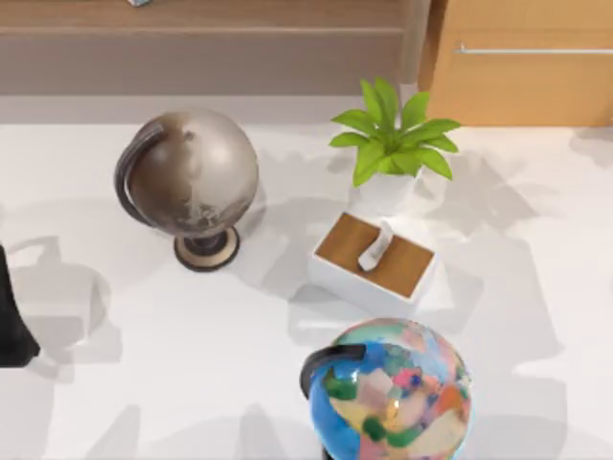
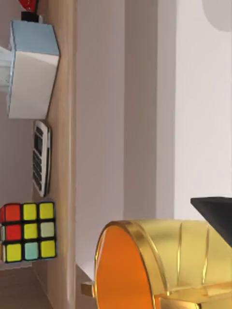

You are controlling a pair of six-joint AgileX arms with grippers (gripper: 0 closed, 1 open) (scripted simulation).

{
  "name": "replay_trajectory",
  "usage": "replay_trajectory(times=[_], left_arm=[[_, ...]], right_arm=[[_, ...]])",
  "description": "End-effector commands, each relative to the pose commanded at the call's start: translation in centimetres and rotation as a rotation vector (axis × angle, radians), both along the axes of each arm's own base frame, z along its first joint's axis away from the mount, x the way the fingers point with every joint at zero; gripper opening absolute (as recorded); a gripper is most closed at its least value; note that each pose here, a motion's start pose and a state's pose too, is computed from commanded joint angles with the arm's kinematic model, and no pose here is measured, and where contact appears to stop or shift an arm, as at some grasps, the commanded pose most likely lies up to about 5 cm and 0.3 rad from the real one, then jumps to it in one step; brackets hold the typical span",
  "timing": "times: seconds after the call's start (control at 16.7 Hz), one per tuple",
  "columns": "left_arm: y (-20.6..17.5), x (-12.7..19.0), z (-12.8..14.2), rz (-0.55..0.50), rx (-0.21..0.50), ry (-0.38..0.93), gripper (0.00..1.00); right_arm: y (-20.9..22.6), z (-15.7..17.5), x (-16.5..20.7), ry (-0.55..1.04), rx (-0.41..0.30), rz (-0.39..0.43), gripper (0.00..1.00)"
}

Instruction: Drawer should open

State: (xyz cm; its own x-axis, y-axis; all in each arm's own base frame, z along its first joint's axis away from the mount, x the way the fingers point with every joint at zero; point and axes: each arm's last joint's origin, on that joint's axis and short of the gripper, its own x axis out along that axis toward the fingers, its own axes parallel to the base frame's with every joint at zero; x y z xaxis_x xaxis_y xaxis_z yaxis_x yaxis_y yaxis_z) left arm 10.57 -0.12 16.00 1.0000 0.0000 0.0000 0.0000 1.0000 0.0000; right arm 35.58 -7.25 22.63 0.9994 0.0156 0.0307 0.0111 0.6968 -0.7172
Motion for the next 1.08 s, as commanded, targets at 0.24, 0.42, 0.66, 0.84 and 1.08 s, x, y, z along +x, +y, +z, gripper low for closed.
replay_trajectory(times=[0.24,0.42,0.66,0.84,1.08], left_arm=[[0.0,0.0,0.0,0.0,0.0,0.0,1.0],[0.0,0.0,0.0,0.0,0.0,0.0,1.0],[0.0,0.0,0.0,0.0,0.0,0.0,1.0],[0.0,0.0,0.0,0.0,0.0,0.0,1.0],[0.0,0.0,0.0,0.0,0.0,0.0,1.0]], right_arm=[[5.2,-5.4,3.6,0.015,-0.314,-0.022,1.0],[9.2,-9.3,4.8,0.027,-0.522,-0.031,1.0],[13.1,-12.8,5.0,0.03,-0.718,-0.036,1.0],[14.2,-13.7,5.0,0.027,-0.771,-0.036,1.0],[14.0,-13.7,4.9,0.032,-0.77,-0.037,1.0]])
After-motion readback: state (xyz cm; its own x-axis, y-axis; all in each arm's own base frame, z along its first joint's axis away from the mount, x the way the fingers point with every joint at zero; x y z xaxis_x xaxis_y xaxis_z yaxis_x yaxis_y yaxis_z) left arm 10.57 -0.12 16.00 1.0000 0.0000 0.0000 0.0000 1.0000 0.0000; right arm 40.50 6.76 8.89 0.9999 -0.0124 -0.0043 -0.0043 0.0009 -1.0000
